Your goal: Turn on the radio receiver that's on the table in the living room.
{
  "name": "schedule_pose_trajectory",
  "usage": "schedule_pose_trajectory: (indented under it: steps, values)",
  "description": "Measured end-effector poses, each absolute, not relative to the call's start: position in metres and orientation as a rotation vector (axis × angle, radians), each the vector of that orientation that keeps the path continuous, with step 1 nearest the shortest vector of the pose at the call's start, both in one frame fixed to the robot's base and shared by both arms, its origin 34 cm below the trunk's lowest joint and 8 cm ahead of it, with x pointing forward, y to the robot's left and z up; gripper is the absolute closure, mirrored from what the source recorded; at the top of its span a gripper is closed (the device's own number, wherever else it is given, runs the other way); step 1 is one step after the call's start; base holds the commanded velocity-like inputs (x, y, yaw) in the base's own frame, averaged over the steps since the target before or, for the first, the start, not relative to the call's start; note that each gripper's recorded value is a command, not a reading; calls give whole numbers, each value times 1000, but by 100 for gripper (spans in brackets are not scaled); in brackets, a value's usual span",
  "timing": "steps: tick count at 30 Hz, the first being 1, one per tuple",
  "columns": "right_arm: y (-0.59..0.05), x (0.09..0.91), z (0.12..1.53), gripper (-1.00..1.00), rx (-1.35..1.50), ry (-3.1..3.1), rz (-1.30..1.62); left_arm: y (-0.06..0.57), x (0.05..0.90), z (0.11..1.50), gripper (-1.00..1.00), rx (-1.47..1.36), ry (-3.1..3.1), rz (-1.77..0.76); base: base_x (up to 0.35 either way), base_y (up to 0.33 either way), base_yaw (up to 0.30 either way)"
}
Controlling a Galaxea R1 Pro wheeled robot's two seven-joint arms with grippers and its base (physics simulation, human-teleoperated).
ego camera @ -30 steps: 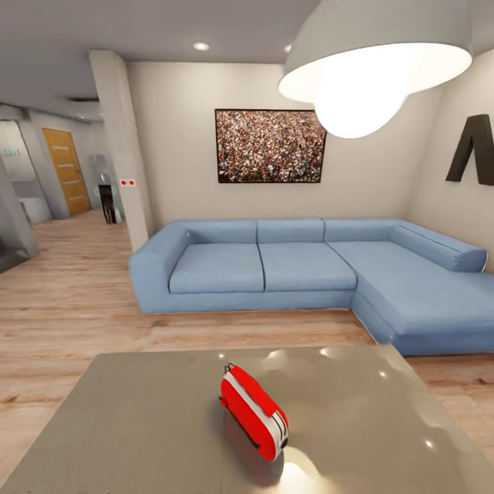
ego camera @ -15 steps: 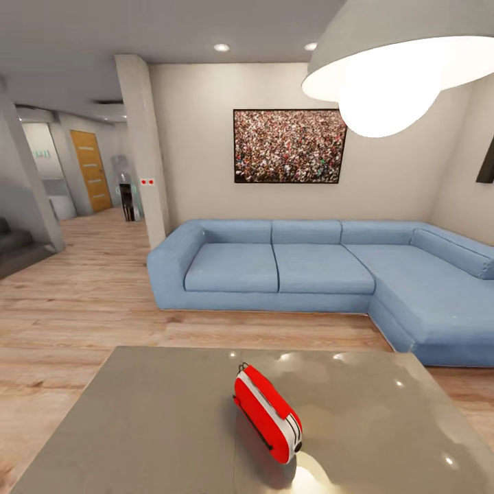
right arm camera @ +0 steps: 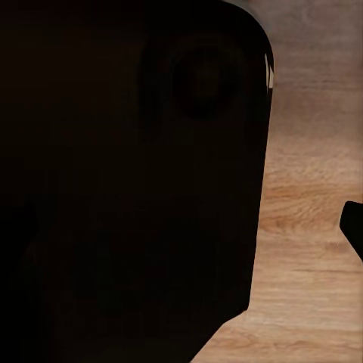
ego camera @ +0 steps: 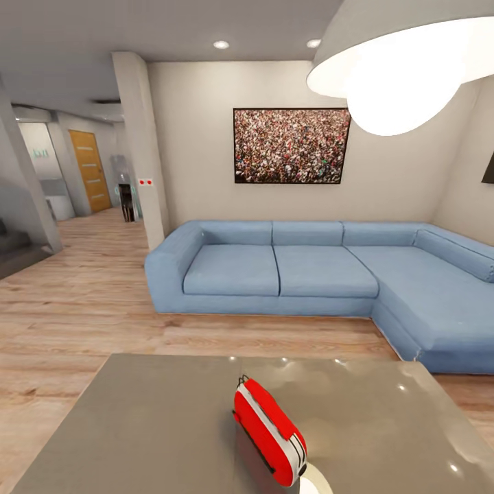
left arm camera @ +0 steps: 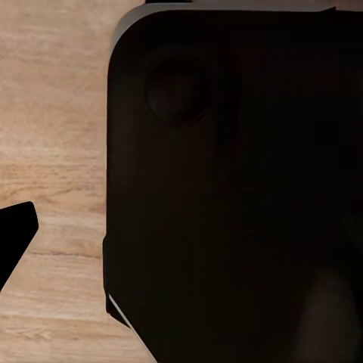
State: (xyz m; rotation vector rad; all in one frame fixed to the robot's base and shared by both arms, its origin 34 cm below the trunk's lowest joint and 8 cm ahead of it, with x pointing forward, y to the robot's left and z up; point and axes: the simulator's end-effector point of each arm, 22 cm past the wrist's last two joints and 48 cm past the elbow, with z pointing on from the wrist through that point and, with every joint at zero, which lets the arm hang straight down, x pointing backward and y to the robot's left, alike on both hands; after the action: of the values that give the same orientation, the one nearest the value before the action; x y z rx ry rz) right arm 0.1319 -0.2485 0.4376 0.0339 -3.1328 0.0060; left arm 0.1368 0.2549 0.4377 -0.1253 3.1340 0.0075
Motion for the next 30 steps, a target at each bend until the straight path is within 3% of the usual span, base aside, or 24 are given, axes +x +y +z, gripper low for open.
schedule_pose_trajectory:
  steps: [30]
  values:
    - [-246, 132, 446, -100, 31, -3130, -11, 254, 137, 446, -100, -126, 3135, 7, 1, 0, 0]
